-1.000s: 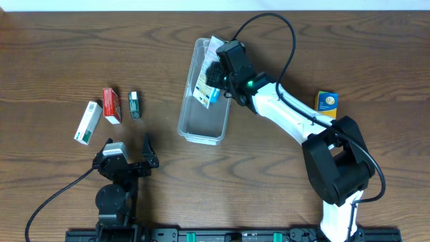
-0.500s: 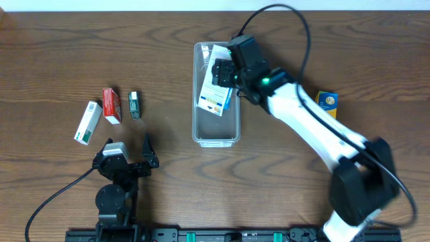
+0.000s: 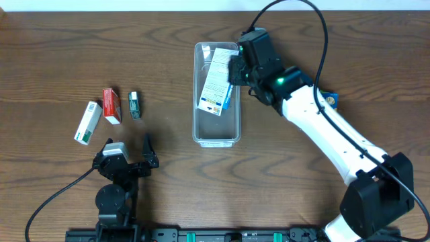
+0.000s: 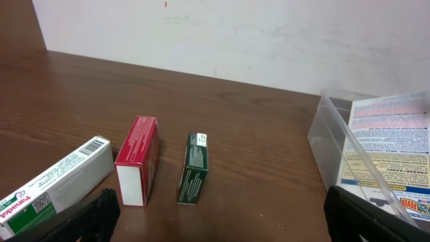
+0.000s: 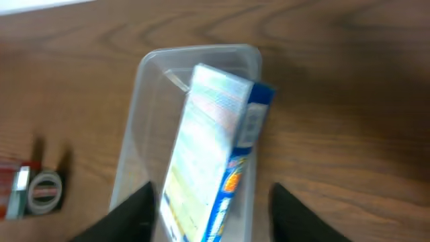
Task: Pack container
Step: 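Open right gripper and withdraw toward the yellow box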
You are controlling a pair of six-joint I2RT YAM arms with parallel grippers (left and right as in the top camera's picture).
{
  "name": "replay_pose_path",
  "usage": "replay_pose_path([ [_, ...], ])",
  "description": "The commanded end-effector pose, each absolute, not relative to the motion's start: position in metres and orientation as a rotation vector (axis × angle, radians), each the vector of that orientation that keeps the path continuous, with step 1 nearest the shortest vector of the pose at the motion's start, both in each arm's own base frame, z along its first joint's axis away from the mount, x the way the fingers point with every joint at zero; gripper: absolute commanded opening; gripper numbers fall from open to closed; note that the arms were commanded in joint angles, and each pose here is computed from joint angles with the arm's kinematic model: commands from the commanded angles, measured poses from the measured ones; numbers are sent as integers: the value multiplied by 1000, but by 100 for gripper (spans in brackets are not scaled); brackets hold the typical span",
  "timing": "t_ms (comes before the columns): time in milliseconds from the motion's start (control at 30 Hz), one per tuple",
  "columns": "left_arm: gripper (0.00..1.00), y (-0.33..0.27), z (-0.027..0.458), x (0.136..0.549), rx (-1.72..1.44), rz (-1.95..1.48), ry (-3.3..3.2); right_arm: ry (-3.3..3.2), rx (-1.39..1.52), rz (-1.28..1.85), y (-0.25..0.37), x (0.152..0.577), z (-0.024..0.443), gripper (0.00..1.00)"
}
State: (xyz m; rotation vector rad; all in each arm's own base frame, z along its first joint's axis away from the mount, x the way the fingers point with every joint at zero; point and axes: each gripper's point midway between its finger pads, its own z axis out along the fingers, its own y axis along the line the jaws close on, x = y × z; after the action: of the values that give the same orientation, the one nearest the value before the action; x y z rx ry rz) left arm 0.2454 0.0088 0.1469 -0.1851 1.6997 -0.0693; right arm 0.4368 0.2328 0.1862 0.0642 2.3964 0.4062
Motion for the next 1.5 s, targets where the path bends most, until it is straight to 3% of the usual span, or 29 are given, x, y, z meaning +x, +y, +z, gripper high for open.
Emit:
replay_pose_path([
  [0, 98, 10, 127, 244, -180, -49, 1758, 2384, 155, 359, 206, 457, 179, 41],
  [167, 98, 10, 127, 244, -180, -49, 1758, 2393, 182, 442, 200, 481, 156, 31],
  [400, 98, 10, 127, 244, -180, -49, 1758, 2379, 231, 579, 201, 510, 124, 4],
  [633, 98, 10, 127, 244, -180, -48, 1758, 2372, 243, 673, 212, 520, 108, 2],
  [1467, 98, 10, 127, 244, -180, -49, 1758, 2302, -55, 873, 248, 513, 129, 1],
])
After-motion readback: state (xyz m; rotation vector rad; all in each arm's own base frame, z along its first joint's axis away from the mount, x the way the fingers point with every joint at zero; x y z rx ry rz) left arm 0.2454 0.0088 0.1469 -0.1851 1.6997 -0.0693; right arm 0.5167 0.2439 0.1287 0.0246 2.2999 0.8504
